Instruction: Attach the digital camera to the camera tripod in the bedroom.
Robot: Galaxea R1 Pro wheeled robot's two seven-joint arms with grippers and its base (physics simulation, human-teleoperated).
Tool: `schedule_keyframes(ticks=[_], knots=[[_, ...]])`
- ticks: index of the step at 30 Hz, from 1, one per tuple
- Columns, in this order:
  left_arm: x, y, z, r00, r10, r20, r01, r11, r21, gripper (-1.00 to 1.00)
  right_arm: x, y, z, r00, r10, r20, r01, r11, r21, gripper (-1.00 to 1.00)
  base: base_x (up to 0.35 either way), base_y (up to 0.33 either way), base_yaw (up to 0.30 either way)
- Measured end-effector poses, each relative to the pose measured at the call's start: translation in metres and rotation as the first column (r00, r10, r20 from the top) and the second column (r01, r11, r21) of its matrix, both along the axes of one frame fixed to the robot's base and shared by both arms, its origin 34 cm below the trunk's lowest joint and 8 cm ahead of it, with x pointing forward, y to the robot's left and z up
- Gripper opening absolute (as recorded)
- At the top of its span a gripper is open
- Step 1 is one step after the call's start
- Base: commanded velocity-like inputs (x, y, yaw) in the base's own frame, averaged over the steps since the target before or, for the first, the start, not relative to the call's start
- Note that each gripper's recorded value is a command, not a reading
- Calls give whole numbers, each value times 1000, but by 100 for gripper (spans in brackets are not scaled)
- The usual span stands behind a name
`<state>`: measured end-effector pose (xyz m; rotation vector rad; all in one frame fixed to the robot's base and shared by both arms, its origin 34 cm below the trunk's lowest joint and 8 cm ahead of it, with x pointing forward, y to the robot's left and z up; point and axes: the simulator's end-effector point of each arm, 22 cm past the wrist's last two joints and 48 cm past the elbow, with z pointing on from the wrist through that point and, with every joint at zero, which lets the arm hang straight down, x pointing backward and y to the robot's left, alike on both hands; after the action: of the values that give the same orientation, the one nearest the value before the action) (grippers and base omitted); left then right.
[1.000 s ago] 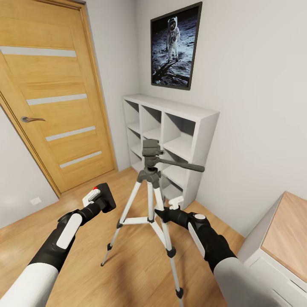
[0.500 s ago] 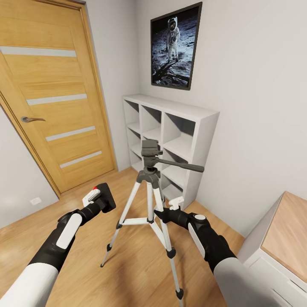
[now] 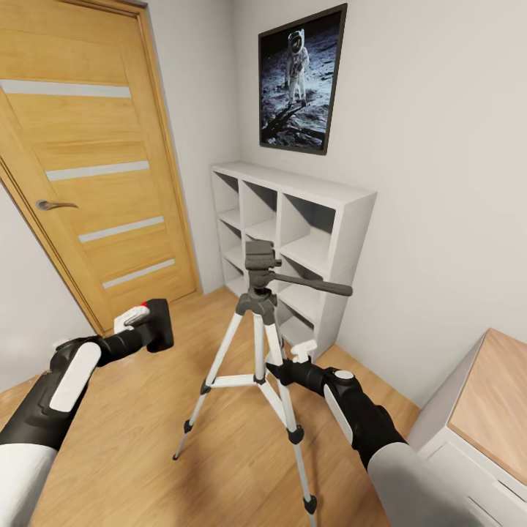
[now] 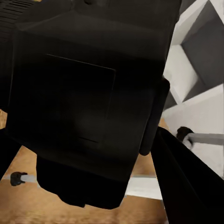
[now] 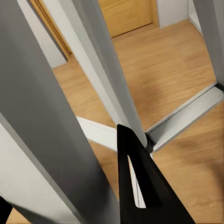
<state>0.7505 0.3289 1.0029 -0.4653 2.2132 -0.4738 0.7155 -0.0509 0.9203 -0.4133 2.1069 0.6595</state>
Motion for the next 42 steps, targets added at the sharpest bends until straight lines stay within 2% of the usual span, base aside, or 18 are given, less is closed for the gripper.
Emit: schedule_keyframes(ticks=[3, 7, 9, 10, 12, 16, 17, 20, 26, 30, 42], knots=[[18, 7, 32, 1000, -5, 4, 5, 999, 36, -100, 0, -1, -1, 1000, 1, -2, -1, 1000, -5, -100, 0, 0, 0], [52, 3, 92, 997, -11, 73, 8, 999, 41, -100, 0, -2, -1, 1000, 0, -1, 0, 1000, -6, -100, 0, 0, 0], [71, -13, 135, 992, -41, 122, 39, 999, 22, -100, 0, -2, -1, 1000, -1, 1, 1, 1000, -7, -100, 0, 0, 0], [76, -18, 146, 990, -52, 132, 49, 999, 22, -100, 0, -2, -1, 1000, -1, 2, 1, 1000, -8, -100, 0, 0, 0], [93, -44, 187, 983, -95, 159, 93, 996, 19, -100, 0, -2, -1, 1000, -1, 2, 1, 1000, -7, -100, 0, 0, 0], [117, -51, 232, 982, -81, 168, 71, 995, 63, -100, 1, -2, -1, 1000, -2, 2, 2, 1000, -7, -100, 0, 0, 0], [120, -55, 240, 981, -83, 175, 75, 996, 53, -100, 0, -2, -1, 1000, -1, 2, 1, 1000, -8, -100, 0, 0, 0], [131, -62, 253, 983, -85, 161, 79, 996, 44, -100, 0, -2, -1, 1000, -1, 2, 2, 1000, -7, -100, 0, 0, 0], [149, -102, 264, 987, -122, 104, 121, 992, 21, -100, 0, -2, -1, 1000, -2, 1, 2, 1000, -6, -100, 0, 0, 0], [151, -121, 273, 984, -145, 103, 142, 989, 37, -100, 0, -1, -2, 1000, -4, -1, 4, 1000, -3, -100, 0, 0, 0], [153, -125, 279, 983, -147, 110, 141, 988, 59, -100, 0, 4, 1, 1000, 6, 10, -6, 1000, -14, -100, 0, 0, 0]])
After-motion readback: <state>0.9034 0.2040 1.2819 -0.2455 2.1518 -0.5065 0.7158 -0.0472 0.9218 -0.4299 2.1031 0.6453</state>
